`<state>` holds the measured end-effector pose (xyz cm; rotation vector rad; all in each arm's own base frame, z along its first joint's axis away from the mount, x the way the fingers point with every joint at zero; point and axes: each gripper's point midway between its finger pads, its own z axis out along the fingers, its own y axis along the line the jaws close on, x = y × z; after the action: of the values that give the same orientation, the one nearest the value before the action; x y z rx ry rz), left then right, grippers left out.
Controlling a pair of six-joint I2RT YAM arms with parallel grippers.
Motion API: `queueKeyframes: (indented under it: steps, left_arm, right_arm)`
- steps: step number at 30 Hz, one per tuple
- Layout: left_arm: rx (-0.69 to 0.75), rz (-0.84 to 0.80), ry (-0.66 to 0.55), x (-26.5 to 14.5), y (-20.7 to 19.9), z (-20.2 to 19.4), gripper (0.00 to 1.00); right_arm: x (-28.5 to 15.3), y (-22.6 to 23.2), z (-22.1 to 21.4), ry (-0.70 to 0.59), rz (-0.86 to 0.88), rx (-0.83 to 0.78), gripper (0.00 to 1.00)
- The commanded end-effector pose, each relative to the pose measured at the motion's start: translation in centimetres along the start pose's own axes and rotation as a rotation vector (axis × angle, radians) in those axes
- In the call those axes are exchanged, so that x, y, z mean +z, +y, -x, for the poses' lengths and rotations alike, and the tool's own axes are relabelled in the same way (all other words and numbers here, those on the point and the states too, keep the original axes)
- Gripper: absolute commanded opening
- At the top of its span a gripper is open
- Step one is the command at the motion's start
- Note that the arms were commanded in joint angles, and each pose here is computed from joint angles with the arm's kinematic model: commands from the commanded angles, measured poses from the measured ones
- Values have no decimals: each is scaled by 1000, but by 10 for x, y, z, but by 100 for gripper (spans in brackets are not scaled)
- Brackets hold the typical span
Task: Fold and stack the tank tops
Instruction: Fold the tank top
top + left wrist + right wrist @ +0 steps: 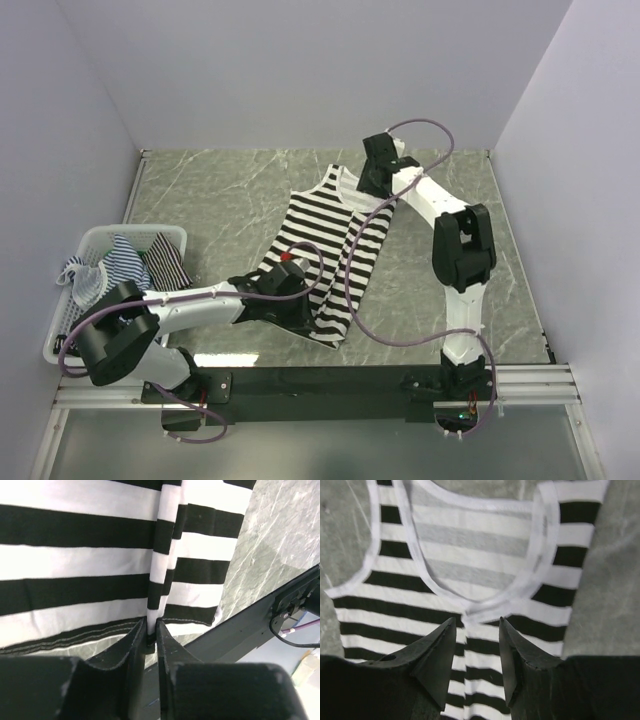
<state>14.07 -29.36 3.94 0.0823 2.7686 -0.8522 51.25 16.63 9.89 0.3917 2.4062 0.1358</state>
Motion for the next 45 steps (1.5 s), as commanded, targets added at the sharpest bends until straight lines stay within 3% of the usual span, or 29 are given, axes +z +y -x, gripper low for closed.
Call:
queueKeyframes:
  steps: [1, 3, 8, 14, 18, 22, 28, 45]
  left_arm:
    - [-20, 1, -45, -12, -3, 11, 20]
    - [-34, 27, -57, -14, 1, 15, 20]
    - [-57, 51, -99, -23, 7, 28, 34]
    - [-23, 21, -124, -30, -5, 42, 42]
    - [47, -33, -144, -35, -33, 63, 41]
    - [84, -8, -129, -26, -38, 71, 41]
    - [85, -31, -62, -1, -45, 69, 40]
    - [55, 61, 17, 30, -15, 54, 37]
  right_arm:
    - [-31, -7, 14, -64, 26, 24, 47]
    - [-42, -17, -4, -47, 37, 34, 47]
    - [-76, -26, -36, -43, 132, 58, 46]
    - [-103, -45, -115, 29, 176, 7, 46]
    - [-131, -45, -156, 40, 257, -15, 44]
    - [-175, -31, -184, -1, 452, -32, 45]
    - [-204, -21, -237, -14, 669, -91, 46]
    - [-230, 14, -319, -29, 799, -349, 46]
